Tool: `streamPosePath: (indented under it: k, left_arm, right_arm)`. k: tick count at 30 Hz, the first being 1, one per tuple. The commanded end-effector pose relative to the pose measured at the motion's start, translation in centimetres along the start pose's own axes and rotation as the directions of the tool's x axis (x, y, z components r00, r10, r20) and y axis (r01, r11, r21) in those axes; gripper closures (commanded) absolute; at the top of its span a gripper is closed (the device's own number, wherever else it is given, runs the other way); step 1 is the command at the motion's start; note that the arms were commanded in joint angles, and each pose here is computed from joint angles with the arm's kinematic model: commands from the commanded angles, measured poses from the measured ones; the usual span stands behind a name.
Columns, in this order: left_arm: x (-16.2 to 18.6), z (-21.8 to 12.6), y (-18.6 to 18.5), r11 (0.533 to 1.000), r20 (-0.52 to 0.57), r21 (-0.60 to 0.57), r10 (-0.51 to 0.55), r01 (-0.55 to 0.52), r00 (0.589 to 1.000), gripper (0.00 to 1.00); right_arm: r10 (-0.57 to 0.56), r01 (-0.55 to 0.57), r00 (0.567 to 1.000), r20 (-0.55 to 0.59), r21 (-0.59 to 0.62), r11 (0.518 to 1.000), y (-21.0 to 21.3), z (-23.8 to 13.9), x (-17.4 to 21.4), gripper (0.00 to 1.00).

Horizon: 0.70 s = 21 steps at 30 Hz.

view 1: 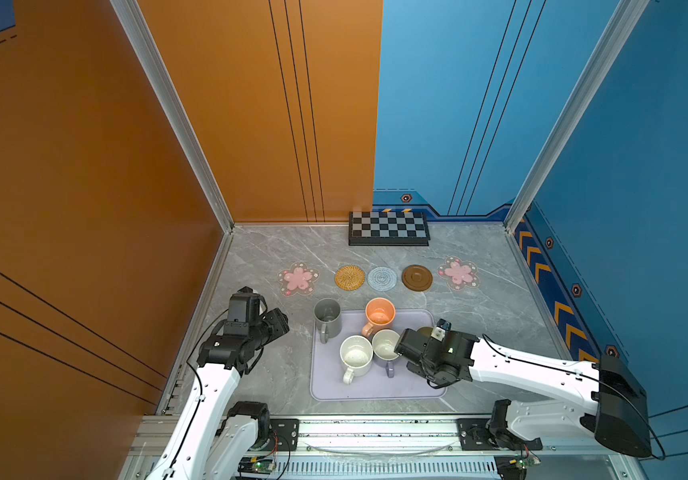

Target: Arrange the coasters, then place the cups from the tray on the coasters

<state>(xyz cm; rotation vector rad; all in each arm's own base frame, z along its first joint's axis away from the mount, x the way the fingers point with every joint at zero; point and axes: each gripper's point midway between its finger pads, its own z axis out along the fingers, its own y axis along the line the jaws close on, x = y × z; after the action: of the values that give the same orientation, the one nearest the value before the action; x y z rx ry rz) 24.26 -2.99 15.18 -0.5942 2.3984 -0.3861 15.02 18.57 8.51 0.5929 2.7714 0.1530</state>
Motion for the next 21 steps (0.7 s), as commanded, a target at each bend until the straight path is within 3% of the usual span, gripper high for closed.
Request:
streamPosePath:
  k: [1, 10, 21]
  left_arm:
    - [0.9, 0.4, 0.5, 1.0, -0.037, -0.008, 0.013, -0.013, 0.999, 0.38]
    - [1.1, 0.4, 0.5, 1.0, -0.043, -0.008, 0.012, -0.013, 0.999, 0.37]
    - [1.4, 0.6, 0.7, 1.0, -0.049, -0.014, 0.015, -0.016, 0.999, 0.37]
  right_arm:
    - [-0.122, 0.121, 0.993, 0.005, 0.043, 0.992, -1.4, -0.1, -0.3, 0.59]
    - [-0.275, 0.277, 0.961, -0.026, 0.071, 0.958, -1.8, 0.3, -0.2, 0.6]
    - [-0.371, 0.374, 0.928, -0.042, 0.12, 0.92, -0.7, 1.3, 0.0, 0.61]
